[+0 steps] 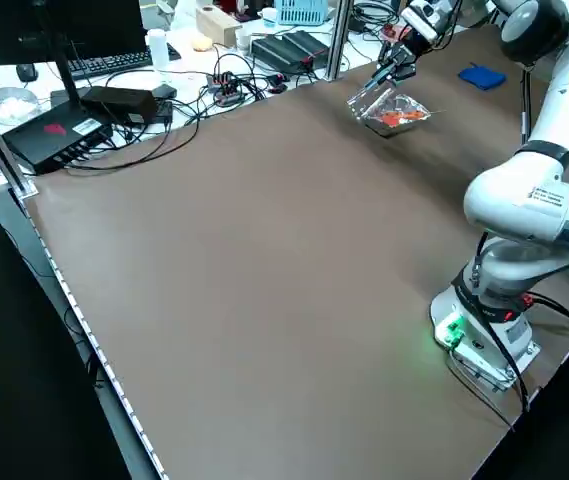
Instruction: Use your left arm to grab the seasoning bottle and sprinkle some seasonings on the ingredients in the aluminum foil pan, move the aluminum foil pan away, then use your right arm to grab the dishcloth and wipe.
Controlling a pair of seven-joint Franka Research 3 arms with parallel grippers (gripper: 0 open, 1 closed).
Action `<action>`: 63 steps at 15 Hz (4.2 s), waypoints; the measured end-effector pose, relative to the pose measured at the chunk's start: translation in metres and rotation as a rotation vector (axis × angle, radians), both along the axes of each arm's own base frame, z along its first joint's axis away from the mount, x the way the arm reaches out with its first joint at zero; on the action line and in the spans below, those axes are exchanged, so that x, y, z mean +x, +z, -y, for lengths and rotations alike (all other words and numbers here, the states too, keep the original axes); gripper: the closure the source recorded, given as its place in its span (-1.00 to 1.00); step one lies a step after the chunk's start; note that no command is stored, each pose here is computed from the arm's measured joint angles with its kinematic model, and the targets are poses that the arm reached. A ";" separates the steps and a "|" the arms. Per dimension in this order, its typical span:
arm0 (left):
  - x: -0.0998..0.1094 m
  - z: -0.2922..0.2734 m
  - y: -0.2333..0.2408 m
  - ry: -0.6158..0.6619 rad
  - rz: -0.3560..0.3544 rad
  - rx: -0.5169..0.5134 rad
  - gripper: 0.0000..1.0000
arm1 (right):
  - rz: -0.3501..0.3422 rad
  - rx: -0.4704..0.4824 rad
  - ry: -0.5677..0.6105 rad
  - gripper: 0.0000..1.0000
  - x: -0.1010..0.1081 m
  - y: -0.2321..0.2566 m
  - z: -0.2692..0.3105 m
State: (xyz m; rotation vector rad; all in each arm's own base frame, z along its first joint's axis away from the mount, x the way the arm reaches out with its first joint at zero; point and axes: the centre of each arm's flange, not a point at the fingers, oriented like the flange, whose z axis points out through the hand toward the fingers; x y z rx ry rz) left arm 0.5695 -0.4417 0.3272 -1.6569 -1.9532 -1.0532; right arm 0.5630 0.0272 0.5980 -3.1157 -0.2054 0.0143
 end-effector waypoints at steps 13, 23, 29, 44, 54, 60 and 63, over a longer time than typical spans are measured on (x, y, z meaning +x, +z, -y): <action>0.002 -0.003 0.026 -0.006 -0.111 -0.150 0.54 | -0.088 -0.015 0.006 -1.00 0.031 -0.070 -0.007; 0.071 -0.162 0.158 -0.072 -0.322 -0.624 0.54 | -0.161 -0.026 -0.034 -1.00 0.080 -0.209 0.029; 0.089 -0.270 0.143 -0.118 -0.329 -0.728 0.54 | -0.115 -0.034 -0.063 -0.74 0.106 -0.301 0.051; 0.073 -0.401 0.013 -0.227 -0.328 -0.870 0.54 | -0.103 -0.027 -0.084 -0.14 0.112 -0.401 0.063; 0.078 -0.412 -0.025 -0.213 -0.320 -0.887 0.54 | -0.118 -0.027 -0.083 0.00 0.110 -0.412 0.063; 0.080 -0.407 -0.041 -0.215 -0.322 -0.878 0.54 | -0.127 -0.028 -0.081 0.32 0.109 -0.417 0.063; 0.080 -0.407 -0.041 -0.215 -0.321 -0.878 0.54 | -0.128 -0.028 -0.081 0.44 0.108 -0.417 0.063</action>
